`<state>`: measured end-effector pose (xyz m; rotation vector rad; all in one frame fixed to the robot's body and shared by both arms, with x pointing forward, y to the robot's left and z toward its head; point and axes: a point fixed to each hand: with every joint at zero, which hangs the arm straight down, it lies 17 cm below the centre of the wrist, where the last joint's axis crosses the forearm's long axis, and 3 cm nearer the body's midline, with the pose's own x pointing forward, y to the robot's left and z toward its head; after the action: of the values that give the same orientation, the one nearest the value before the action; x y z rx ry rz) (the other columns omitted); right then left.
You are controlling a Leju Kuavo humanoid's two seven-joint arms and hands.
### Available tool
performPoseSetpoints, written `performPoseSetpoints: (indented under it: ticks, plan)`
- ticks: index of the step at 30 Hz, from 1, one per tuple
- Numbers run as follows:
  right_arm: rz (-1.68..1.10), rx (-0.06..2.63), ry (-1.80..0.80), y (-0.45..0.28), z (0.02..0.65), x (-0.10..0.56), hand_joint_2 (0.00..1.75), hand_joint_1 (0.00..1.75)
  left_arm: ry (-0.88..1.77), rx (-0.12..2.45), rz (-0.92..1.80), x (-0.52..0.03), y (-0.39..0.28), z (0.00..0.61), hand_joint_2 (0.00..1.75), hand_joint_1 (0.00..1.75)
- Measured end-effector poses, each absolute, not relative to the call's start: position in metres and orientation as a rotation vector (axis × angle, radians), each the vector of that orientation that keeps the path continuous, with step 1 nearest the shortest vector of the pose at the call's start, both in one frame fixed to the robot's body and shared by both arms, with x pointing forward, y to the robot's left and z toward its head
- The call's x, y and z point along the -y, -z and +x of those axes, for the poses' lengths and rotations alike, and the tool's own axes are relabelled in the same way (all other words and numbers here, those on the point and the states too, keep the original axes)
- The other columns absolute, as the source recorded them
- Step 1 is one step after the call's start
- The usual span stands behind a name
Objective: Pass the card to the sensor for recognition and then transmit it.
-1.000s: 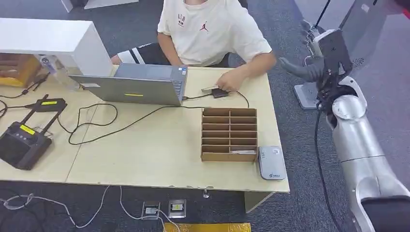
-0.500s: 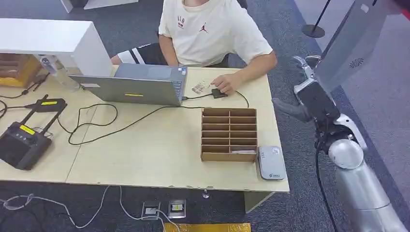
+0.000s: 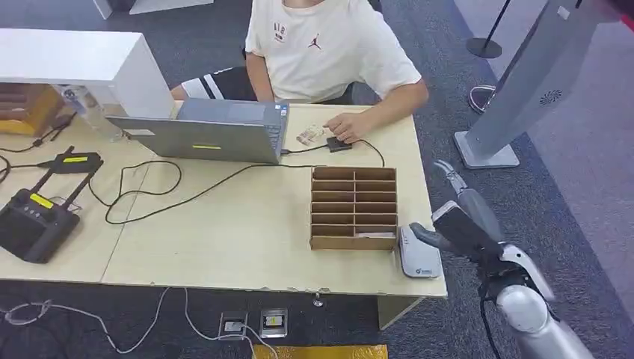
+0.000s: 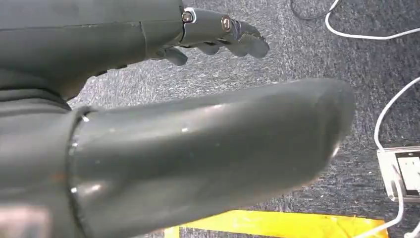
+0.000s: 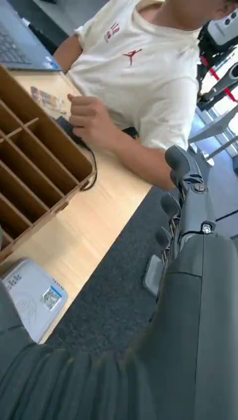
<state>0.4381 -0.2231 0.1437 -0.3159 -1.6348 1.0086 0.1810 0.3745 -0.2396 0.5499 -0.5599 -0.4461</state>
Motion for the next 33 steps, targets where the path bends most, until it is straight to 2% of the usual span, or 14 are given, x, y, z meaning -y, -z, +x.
performPoseSetpoints:
  ticks: [9,17,22,26,33]
  plan:
    - [-0.398,1.578,-1.114,-0.120,0.425,0.231,1.75,0.00,0.434,0.557,0.555,-0.374,0.239,0.181,0.00,0.00]
    - [-0.703,1.475,-1.337,-0.096,0.425,0.258,1.75,0.00,0.481,0.553,0.530,-0.365,0.242,0.182,0.00,0.00]
    - [-0.806,1.465,-1.554,-0.097,0.444,0.235,1.75,0.00,0.555,0.514,0.471,-0.324,0.233,0.239,0.00,0.00]
    - [-0.819,1.433,-1.598,-0.085,0.445,0.230,1.75,0.00,0.587,0.553,0.450,-0.300,0.224,0.264,0.00,0.00]
    - [-0.759,1.399,-1.584,-0.072,0.440,0.220,1.75,0.00,0.623,0.584,0.447,-0.291,0.219,0.276,0.00,0.00]
